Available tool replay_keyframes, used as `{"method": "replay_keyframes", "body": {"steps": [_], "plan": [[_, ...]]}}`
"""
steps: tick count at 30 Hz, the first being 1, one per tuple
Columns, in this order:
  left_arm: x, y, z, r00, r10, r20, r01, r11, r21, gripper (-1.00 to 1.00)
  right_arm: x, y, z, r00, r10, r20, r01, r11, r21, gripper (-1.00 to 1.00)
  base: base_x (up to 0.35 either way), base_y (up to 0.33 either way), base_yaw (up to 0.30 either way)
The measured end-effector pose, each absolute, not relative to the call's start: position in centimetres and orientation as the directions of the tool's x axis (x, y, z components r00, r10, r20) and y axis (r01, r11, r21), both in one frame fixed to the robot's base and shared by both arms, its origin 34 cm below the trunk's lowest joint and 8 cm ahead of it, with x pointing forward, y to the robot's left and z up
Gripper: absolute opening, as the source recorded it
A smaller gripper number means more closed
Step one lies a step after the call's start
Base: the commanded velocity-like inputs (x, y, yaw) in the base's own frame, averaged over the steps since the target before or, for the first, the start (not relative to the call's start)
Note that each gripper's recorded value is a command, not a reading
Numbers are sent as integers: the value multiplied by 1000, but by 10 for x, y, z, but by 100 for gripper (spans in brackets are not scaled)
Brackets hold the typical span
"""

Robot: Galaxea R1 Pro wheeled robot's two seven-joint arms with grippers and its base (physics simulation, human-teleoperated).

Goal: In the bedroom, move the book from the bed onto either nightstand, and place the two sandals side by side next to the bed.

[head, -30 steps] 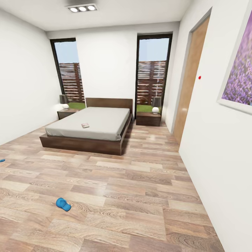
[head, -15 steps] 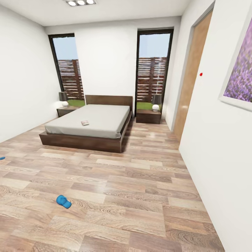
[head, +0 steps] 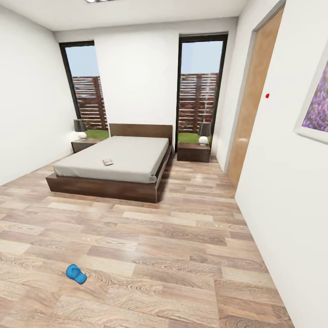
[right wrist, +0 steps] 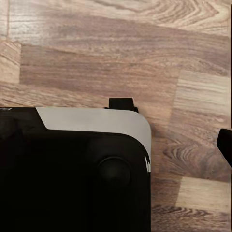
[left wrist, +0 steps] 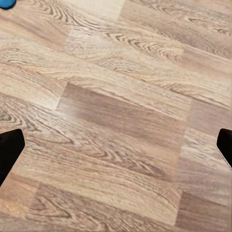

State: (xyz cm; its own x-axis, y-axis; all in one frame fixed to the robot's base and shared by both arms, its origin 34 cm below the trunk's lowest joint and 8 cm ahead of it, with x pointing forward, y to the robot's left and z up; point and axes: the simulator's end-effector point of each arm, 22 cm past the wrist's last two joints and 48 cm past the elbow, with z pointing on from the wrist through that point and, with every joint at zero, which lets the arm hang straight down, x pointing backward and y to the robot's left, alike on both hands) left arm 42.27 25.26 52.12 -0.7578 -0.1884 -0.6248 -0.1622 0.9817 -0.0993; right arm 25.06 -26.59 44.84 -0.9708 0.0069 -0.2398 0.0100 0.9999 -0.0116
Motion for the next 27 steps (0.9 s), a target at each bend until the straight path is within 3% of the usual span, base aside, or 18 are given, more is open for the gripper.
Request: {"method": "replay_keyframes", "body": {"steps": [27], "plan": [[422, 253, 521, -758, -189, -625, -163, 982, -99, 100, 251, -266, 448, -971, 9, -240, 12, 1000, -11, 100, 319, -95, 0]]}}
